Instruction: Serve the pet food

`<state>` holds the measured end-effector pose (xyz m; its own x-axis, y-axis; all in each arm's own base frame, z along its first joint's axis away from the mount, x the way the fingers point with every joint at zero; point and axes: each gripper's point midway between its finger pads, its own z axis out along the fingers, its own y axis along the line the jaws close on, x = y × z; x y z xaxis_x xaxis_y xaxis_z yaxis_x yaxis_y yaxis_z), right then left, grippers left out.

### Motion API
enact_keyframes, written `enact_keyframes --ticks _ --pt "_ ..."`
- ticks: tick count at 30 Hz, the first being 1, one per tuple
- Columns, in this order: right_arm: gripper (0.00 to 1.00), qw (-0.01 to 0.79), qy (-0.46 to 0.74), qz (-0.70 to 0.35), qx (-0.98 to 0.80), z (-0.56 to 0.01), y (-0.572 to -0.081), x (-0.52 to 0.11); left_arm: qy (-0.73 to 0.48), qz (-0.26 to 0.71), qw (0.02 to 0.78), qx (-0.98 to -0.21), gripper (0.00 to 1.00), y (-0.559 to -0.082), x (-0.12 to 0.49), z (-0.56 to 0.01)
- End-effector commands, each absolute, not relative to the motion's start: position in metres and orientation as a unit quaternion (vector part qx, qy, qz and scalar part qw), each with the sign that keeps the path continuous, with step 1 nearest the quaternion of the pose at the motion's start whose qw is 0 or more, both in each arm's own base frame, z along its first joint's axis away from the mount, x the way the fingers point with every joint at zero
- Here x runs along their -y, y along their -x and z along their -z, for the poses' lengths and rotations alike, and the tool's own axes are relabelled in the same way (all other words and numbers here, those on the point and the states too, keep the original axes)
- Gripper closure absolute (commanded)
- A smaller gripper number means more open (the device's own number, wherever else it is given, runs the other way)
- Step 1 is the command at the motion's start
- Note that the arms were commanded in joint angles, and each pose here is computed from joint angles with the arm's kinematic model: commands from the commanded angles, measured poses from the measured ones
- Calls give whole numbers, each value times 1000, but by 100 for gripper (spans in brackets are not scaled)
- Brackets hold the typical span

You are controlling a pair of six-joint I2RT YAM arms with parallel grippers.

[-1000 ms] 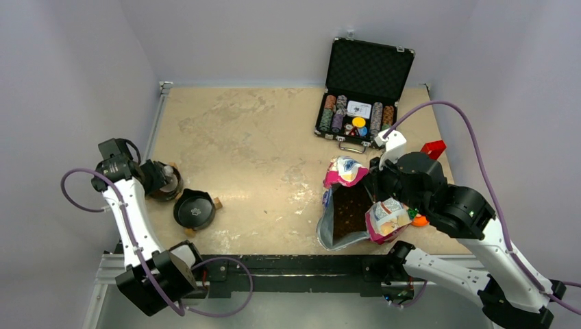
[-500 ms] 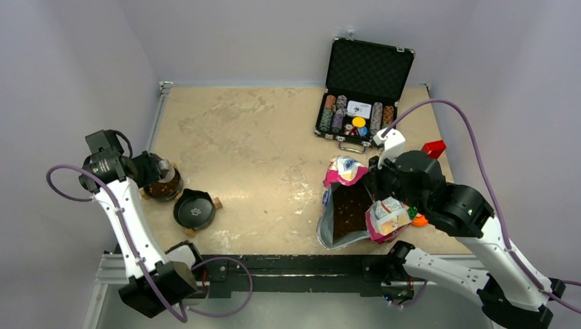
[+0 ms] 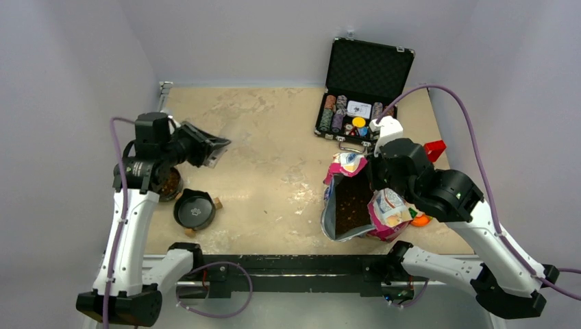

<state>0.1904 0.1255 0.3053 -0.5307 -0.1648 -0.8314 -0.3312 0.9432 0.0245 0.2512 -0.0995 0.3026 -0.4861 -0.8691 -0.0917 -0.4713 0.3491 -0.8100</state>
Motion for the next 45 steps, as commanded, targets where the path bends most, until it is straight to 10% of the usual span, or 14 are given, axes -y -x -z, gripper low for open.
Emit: enact_keyframes --ticks 1,8,22,39,45 --pt "100 546 42 -91 -832 -361 -216 -117 111 517 335 -780 100 -251 175 -378" --pt "100 548 22 -84 -832 -369 -223 -118 -166 546 158 -806 100 -151 248 -400" --pt "100 559 36 -73 -825 -389 -235 -126 -185 529 -55 -826 100 -63 300 -418" --pt "100 575 -13 -77 -815 -404 -244 -125 211 203 -68 -954 100 -150 310 -298" --pt "100 578 2 -96 -810 -407 -248 -136 282 233 -110 -924 100 -146 363 -276"
